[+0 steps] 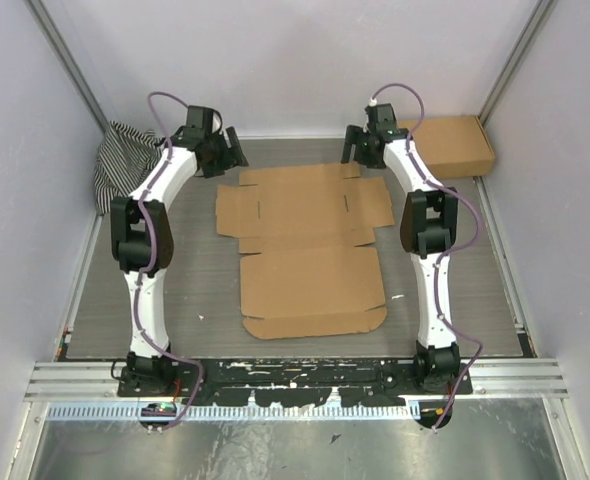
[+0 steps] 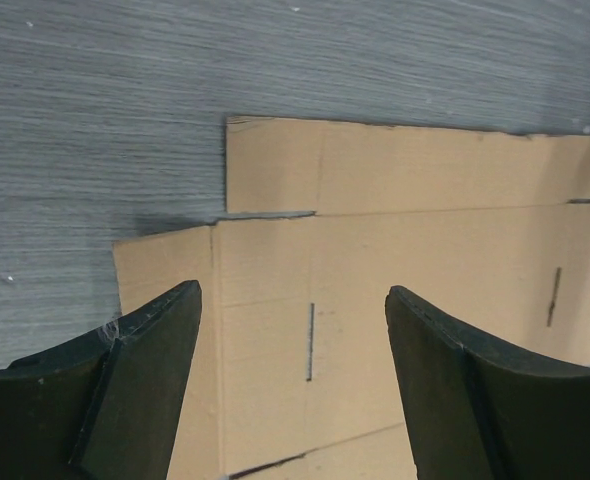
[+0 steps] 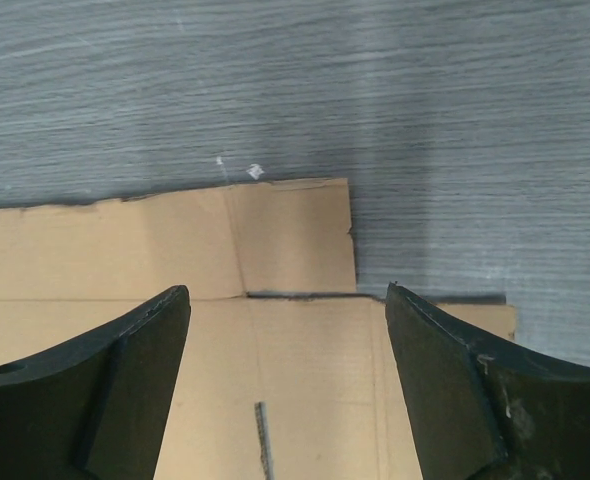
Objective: Fold the paper box
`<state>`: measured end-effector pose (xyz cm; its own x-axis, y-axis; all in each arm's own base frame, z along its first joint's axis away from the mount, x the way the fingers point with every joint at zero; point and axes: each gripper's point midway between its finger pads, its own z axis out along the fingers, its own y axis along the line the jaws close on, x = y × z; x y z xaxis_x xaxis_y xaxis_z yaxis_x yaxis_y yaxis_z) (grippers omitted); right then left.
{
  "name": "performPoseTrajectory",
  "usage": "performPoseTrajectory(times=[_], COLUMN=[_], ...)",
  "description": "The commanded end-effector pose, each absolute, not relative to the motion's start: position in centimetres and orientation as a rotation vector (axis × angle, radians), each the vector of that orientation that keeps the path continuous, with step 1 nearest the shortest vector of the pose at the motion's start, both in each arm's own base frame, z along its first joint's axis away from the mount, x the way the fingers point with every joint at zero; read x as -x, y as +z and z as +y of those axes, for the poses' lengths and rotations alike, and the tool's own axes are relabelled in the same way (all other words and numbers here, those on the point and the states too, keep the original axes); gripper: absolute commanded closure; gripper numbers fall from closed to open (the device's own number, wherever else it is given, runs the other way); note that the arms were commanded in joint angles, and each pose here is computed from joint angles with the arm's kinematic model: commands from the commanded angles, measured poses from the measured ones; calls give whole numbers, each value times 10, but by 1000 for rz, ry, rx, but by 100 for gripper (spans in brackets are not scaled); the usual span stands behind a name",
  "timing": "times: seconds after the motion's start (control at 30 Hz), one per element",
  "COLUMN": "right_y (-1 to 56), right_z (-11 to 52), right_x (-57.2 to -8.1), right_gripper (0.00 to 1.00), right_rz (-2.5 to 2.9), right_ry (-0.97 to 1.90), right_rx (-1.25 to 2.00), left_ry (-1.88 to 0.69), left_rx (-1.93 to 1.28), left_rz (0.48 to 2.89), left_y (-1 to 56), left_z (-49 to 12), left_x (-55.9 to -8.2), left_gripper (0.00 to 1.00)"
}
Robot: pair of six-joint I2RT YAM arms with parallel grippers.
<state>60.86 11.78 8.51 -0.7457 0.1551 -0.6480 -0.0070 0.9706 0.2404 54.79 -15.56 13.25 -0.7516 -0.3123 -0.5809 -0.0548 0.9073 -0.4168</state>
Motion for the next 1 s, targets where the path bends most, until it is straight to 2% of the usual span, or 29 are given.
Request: performPoseTrajectory(times=[0.0,0.53,0.8,0.97], right_y=[87,57,51,49], right_z=[120,126,129,136], right_x=[-624,-626,-621,-618], right_gripper=[16,15,19,28], right_rz=[2342,2356,2371,2374], right_ry=[357,392,400,423], right_rx=[-96,-72,-58,-40], left_ry=[-468,-450,-449,-448], left_rx=[275,293,294,301], left_rz=[2407,2436,2470,2494], left_y=[122,85,69,58], left_z=[-151,-154,-158,-158], left_x=[-557,-576,-585,-582], left_gripper=[19,21,21,21])
